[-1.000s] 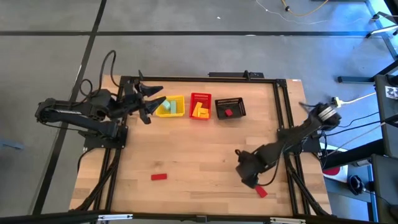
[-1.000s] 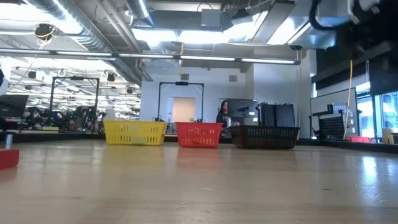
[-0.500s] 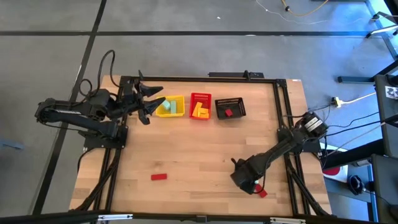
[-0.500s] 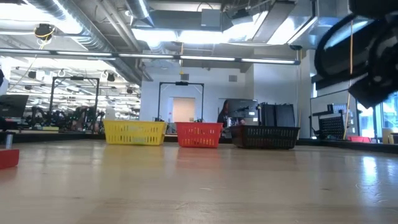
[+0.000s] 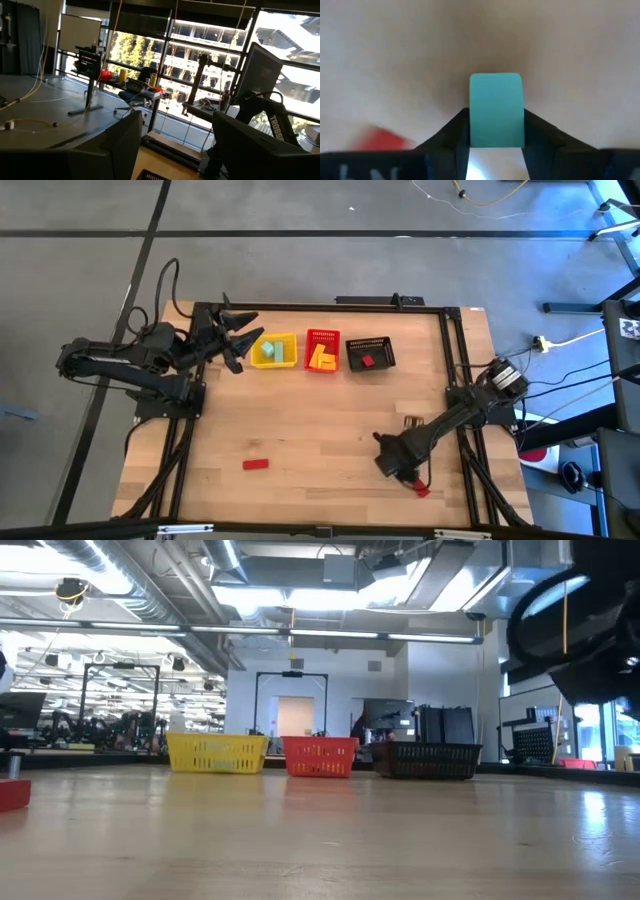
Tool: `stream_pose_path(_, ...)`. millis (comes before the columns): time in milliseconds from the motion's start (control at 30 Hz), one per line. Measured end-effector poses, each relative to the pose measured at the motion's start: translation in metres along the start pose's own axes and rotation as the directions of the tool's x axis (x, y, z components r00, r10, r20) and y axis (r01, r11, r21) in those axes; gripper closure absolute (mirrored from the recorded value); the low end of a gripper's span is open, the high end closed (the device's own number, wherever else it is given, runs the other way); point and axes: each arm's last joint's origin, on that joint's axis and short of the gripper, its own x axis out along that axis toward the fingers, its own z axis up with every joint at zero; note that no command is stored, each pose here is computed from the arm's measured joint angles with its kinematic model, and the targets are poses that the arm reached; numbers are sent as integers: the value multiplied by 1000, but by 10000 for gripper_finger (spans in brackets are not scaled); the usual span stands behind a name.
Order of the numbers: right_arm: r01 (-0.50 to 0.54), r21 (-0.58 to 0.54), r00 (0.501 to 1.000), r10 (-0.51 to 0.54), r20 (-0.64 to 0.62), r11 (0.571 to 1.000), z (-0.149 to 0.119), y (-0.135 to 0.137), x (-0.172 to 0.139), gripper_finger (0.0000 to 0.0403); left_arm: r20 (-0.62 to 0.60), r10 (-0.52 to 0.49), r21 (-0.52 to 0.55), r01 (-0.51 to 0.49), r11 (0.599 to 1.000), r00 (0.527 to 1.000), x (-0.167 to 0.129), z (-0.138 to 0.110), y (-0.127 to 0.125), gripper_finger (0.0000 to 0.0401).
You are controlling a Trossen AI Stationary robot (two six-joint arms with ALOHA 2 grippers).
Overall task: Sort & place blocks by color
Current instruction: Put the light blue block into the yellow basket
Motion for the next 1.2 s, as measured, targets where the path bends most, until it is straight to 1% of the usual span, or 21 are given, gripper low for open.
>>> stream_pose_path(67,45,-41,999,-44,19,998,-10,-13,-3,269,1,9,0,-9,1000,1000,0,0,0,168)
stream_pose_path(133,25,-24,999,-25,23,999,-22,-32,-2,269,1,8,0,-8,1000,1000,0,0,0,168)
stream_pose_path(167,-3,3,999,3,40,1000,-26,-42,0,269,0,8,0,-8,1000,1000,0,0,0,168)
stream_pose_path(233,-111,68,986,101,133,992,-33,-58,1,269,0,9,1,-9,1000,1000,0,0,0,168)
stream_pose_path(267,-177,97,969,156,193,980,-35,-65,1,269,-2,9,2,-9,1000,1000,0,0,0,168)
stream_pose_path(300,-256,111,941,221,255,960,-36,-71,2,269,-5,9,5,-9,1000,1000,0,-1,0,168)
stream_pose_path(333,-334,118,903,281,323,935,-36,-75,2,269,-11,10,10,-10,1000,1000,0,-1,0,168)
stream_pose_path(367,-415,119,850,337,404,902,-34,-80,0,269,-19,10,15,-10,1000,1000,0,-2,0,168)
stream_pose_path(433,-552,88,710,412,571,829,-25,-87,-6,269,-41,6,28,-4,1000,999,0,-4,1,168)
stream_pose_path(500,-645,54,571,433,698,762,-16,-94,-14,269,-81,-3,50,7,999,997,0,-8,1,168)
stream_pose_path(533,-676,38,505,425,751,736,-10,-98,-19,269,-105,-9,61,15,998,994,0,-11,1,168)
stream_pose_path(567,-697,23,440,403,802,716,-4,-103,-24,269,-126,-9,71,18,997,992,-1,-13,1,168)
stream_pose_path(600,-707,5,378,371,848,708,2,-107,-31,269,-143,-5,75,16,997,990,-1,-15,2,168)
stream_pose_path(667,-709,-15,277,297,914,705,14,-115,-44,269,-162,0,62,10,998,987,-1,-19,2,168)
stream_pose_path(767,-672,-71,140,220,965,737,30,-126,-70,269,-207,-6,52,17,999,978,-3,-36,5,168)
stream_pose_path(833,-633,-100,68,184,981,767,38,-133,-88,269,-235,-39,10,43,999,971,-5,-52,7,168)
stream_pose_path(867,-612,-111,41,172,984,783,41,-136,-97,269,-230,-67,-26,63,998,971,-5,-59,8,168)
stream_pose_path(967,-561,-147,-18,165,986,815,49,-142,-118,269,-194,-160,-133,136,982,968,-9,-79,10,168)
stream_pose_path(1033,-555,-173,-43,180,983,814,53,-144,-128,269,-189,-184,-188,148,971,965,-10,-89,11,168)
stream_pose_path(1133,-557,-180,-49,185,982,811,59,-144,-134,269,-245,-197,-208,147,967,949,-5,-102,9,168)
stream_pose_path(1200,-557,-191,-65,187,980,809,65,-143,-141,269,-286,-216,-204,161,966,934,0,-108,6,168)
